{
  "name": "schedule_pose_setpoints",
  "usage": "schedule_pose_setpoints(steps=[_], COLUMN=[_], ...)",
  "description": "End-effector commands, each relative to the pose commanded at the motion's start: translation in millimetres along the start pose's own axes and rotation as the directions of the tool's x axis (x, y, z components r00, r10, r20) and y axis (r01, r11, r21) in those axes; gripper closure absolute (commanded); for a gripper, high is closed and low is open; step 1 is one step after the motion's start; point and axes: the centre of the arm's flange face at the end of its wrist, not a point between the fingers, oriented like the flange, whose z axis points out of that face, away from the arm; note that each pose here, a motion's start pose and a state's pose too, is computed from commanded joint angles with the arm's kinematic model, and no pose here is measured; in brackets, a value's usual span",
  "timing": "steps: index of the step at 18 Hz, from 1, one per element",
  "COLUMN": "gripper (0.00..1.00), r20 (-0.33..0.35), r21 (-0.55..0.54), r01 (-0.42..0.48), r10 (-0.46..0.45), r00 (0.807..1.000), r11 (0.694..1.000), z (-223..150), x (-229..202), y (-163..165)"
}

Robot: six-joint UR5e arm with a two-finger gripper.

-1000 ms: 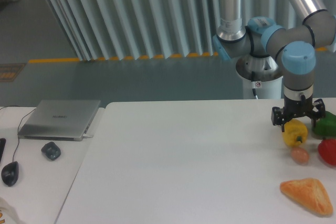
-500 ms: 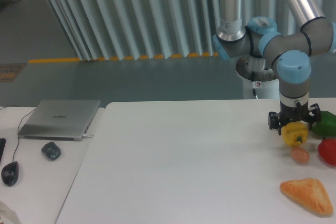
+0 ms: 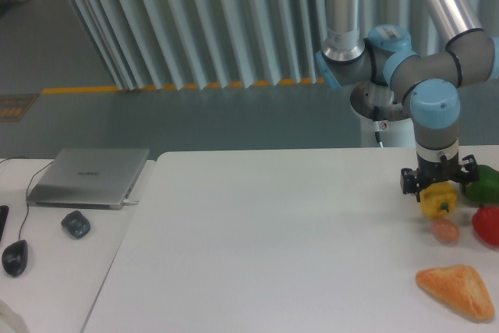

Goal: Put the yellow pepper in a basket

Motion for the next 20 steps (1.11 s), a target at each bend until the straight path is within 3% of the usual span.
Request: schedule_pose_setpoints(steps=[1, 2, 3, 4, 6, 10, 14, 17, 20], gripper=[0.01, 0.15, 0.15, 0.41, 0.52, 0.52, 0.52, 0.52, 0.53], r20=[0.009, 0.021, 0.022, 0.022, 0.021, 0.002, -0.085, -0.091, -0.054], r21=[-0.003, -0.004, -0.007, -0.009, -0.003, 0.066, 0.166, 0.173, 0.188], r01=[0.0, 0.002, 0.0, -0.001, -0.001, -0.023, -0.015, 0.02, -0.125], r10=[0.0, -0.001, 0.001, 0.001, 0.001, 0.023, 0.029, -0.004, 0.138], r00=[1.0, 1.0, 1.0, 1.0, 1.0, 1.0, 0.996, 0.996, 0.989], r11=[1.0, 1.0, 1.0, 1.0, 1.0, 0.998, 0.986, 0.985, 0.974], z=[4, 5, 7, 7, 5, -35, -97, -130, -135], x=[-1, -2, -1, -1, -2, 6, 6, -35, -98], y=[-1, -1, 0, 0, 0, -9, -16, -23, -21])
